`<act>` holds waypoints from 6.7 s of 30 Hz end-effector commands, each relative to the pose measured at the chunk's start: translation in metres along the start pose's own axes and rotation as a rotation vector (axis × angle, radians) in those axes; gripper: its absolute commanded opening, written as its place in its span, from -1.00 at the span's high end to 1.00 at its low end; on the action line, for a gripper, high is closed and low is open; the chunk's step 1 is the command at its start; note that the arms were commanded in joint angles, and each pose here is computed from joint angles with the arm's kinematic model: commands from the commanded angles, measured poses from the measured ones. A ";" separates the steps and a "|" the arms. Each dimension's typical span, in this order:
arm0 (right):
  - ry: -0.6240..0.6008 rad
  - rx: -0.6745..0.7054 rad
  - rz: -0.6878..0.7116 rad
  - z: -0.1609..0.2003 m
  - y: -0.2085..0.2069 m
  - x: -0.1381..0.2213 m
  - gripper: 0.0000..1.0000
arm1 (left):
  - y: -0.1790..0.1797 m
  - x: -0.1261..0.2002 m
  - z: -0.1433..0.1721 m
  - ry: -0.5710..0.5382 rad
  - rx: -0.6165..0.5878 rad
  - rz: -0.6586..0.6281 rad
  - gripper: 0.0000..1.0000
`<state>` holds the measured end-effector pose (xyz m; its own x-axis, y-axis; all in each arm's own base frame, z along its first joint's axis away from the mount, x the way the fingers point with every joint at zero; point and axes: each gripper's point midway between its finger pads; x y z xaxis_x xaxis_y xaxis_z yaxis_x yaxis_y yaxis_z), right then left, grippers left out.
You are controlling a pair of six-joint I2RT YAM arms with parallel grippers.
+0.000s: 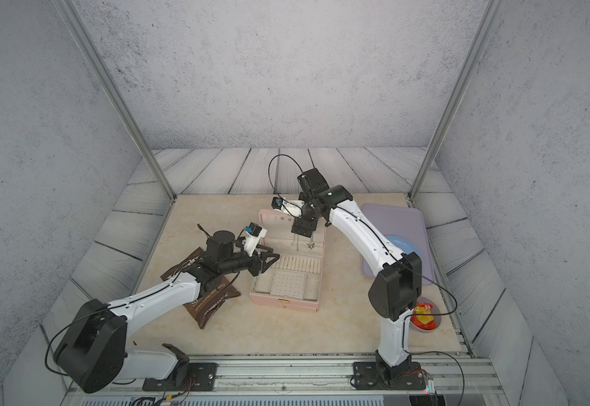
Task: Put jewelry chain into jewelry box
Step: Close the fastener on the jewelry box, then open the storage slot of the jewelry box, then adjust the necklace in the storage slot.
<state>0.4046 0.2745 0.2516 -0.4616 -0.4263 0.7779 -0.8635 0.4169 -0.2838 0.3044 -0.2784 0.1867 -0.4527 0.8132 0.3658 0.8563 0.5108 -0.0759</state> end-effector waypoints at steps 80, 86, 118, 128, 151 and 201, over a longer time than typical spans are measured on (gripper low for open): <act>-0.450 -1.304 -0.115 0.072 0.076 0.006 -0.30 | 0.039 -0.086 0.058 0.345 -0.827 -0.071 1.00; -0.471 -1.302 -0.130 0.057 0.073 -0.005 0.01 | 0.037 -0.086 0.048 0.282 -0.805 -0.095 1.00; -0.426 -1.373 0.055 0.069 0.051 -0.068 0.41 | 0.035 -0.089 0.038 0.205 -0.750 -0.097 1.00; -0.525 -1.348 0.100 0.071 0.052 -0.049 0.35 | 0.030 -0.089 0.028 0.175 -0.646 -0.058 1.00; -0.469 -1.439 0.082 0.110 0.082 0.002 0.28 | -0.011 -0.091 0.019 0.201 -0.262 -0.046 1.00; -0.518 -1.411 0.289 0.087 0.064 -0.037 0.53 | -0.022 -0.088 0.009 0.151 -0.216 -0.015 1.00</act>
<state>0.3366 0.2482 0.1390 -0.8133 -0.3341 0.4764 0.0110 0.8097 0.5867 0.3335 -0.3455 0.1151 -0.4585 0.6699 0.5839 0.8709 0.4696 0.1451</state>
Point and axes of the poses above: each gripper's point midway between its finger pads, its own x axis back along the fingers, its own y axis along the line the jaws close on, z = x × y, and after that the axes turned 14 degrees about -x, right-handed
